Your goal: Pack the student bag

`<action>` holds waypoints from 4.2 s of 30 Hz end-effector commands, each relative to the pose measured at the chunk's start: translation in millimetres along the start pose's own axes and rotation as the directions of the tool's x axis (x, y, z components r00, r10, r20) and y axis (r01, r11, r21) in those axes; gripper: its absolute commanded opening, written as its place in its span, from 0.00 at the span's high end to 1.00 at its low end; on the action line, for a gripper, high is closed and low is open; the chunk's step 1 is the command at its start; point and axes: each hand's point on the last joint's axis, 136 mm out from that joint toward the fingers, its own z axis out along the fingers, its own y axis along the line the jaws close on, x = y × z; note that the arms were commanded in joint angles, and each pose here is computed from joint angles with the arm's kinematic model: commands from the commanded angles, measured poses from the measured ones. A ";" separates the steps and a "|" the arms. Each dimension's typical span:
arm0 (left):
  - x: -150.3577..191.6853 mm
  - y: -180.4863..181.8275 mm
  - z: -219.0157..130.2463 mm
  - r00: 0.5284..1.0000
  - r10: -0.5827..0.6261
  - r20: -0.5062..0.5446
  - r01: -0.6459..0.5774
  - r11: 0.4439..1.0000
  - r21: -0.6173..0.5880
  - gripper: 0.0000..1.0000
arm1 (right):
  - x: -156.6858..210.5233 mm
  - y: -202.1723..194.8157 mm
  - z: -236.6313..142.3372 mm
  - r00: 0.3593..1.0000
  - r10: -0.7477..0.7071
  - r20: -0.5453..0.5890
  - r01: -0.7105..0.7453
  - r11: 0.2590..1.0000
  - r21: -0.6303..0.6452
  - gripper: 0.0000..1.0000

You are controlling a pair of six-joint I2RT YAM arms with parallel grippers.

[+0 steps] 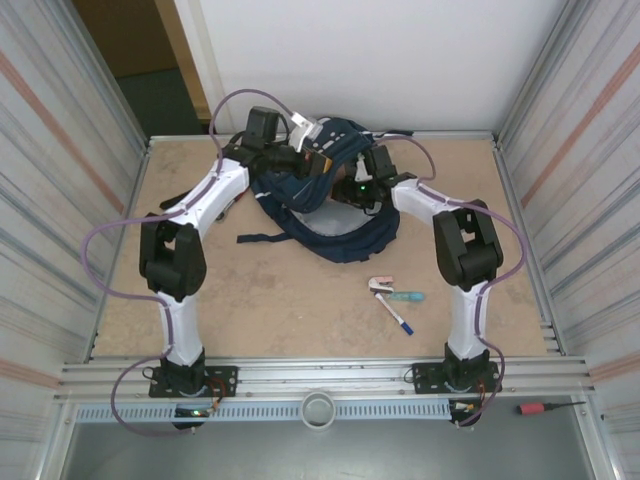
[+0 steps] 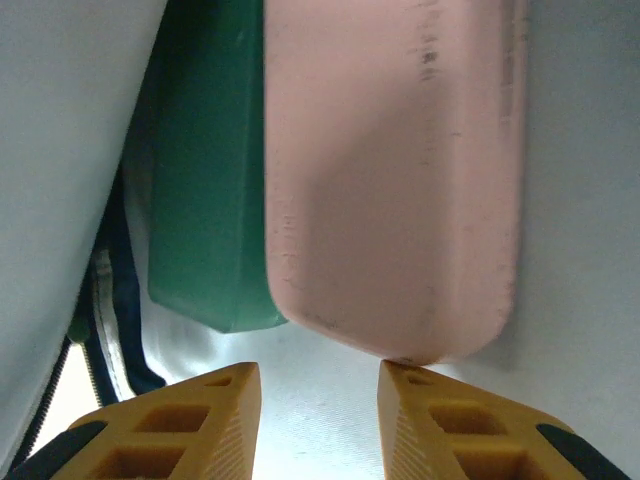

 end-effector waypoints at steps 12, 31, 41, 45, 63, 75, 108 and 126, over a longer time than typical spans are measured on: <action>-13.4 -33.2 3.2 0.997 0.034 0.071 -0.034 0.999 0.005 1.00 | 43.2 -88.5 -134.7 0.975 0.034 0.219 -0.099 0.952 0.290 0.22; -10.5 -62.1 80.4 0.996 -0.010 0.085 0.016 0.997 -0.077 0.95 | -95.7 -125.7 -107.6 0.938 0.198 0.285 -0.235 0.967 0.102 0.86; 10.6 -58.4 14.8 0.928 0.368 -0.058 -0.372 0.906 -0.203 0.42 | -65.0 -139.3 -149.5 0.940 0.170 0.295 -0.240 0.946 0.218 0.53; 46.3 -28.6 -34.9 0.838 0.529 -0.131 -0.544 0.801 -0.250 0.35 | -9.9 -124.3 -156.8 0.951 0.156 0.266 -0.222 0.945 0.239 0.37; 152.6 70.0 -11.9 0.395 0.785 -0.477 -0.887 0.461 0.024 0.37 | 33.4 -160.3 -121.0 0.962 0.212 0.173 -0.259 0.911 0.321 0.59; 169.3 76.7 21.8 0.299 0.812 -0.501 -0.911 0.399 0.103 0.45 | -27.2 -175.8 -105.7 0.969 0.184 0.163 -0.229 0.917 0.326 0.65; 147.0 37.3 6.1 0.627 0.711 -0.318 -0.761 0.646 -0.058 1.00 | 96.0 38.1 -38.2 0.987 -0.130 0.090 0.127 0.991 0.039 0.58; 147.7 39.5 8.0 0.634 0.703 -0.323 -0.753 0.655 -0.051 1.00 | 93.1 28.6 -27.6 0.973 -0.202 0.112 0.186 0.973 0.134 0.59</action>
